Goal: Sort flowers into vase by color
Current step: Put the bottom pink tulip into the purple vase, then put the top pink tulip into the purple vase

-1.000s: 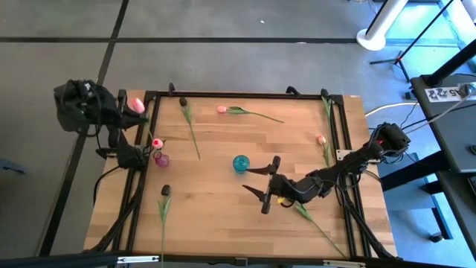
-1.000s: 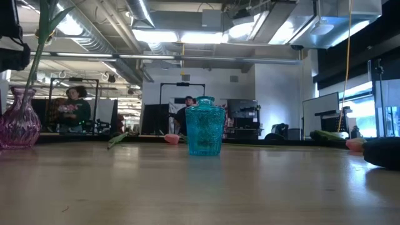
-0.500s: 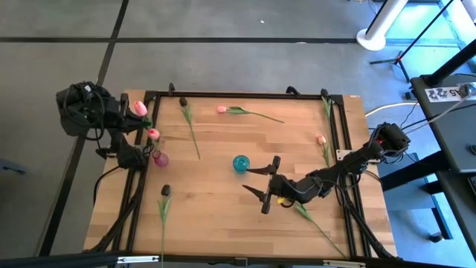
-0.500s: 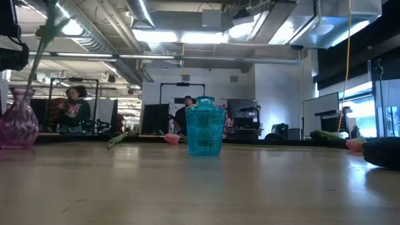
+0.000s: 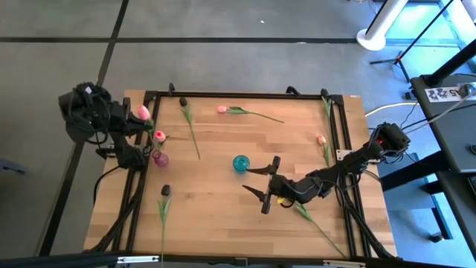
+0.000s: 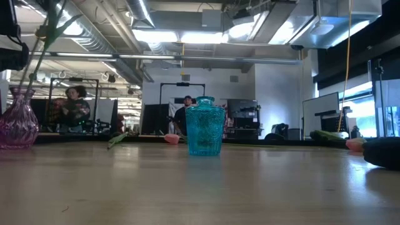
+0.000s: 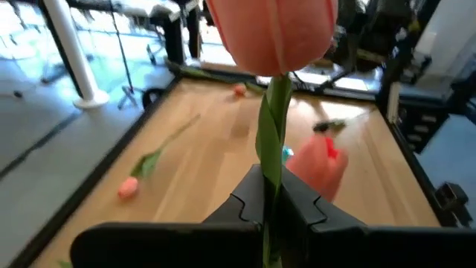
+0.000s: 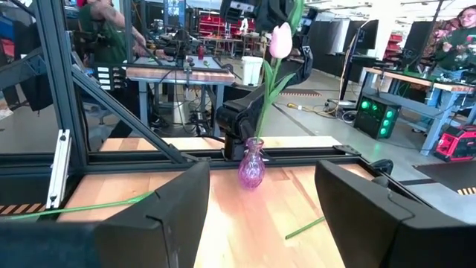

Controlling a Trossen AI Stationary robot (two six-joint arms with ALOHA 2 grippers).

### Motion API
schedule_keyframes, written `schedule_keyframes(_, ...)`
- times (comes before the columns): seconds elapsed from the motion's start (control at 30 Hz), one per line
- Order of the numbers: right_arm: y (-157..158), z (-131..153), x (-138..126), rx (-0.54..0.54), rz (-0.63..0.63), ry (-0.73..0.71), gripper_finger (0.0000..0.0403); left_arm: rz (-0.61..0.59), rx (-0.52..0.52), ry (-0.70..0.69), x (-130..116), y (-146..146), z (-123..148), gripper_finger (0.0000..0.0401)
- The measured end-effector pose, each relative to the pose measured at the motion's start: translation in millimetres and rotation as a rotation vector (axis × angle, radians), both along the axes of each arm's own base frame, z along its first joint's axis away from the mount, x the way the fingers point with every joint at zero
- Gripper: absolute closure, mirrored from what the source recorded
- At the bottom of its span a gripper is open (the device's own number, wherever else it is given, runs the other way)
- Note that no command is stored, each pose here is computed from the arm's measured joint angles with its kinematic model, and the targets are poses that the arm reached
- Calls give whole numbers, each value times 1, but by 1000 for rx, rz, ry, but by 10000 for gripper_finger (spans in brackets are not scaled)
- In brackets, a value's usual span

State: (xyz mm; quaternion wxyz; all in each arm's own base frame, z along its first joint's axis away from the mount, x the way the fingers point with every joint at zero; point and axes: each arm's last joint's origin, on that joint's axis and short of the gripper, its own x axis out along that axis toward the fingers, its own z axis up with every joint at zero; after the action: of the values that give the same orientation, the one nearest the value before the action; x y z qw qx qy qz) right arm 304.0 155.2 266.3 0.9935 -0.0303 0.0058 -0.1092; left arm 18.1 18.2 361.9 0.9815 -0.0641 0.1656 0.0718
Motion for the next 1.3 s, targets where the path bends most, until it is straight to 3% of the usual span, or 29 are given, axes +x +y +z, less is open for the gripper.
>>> schedule_keyframes(0.37,2,-7,2,-31,152,67,158,9,-94,21,1,-3,-5,351)
schedule_keyframes(0.7,-5,-9,5,-35,129,89,156,-10,-145,177,-5,2,-16,309)
schedule_keyframes(0.93,-7,-9,6,-32,123,89,156,-13,-192,214,-8,4,-14,295)
schedule_keyframes(1.3,-56,-9,25,64,-38,72,156,-166,-426,279,-29,19,19,287)
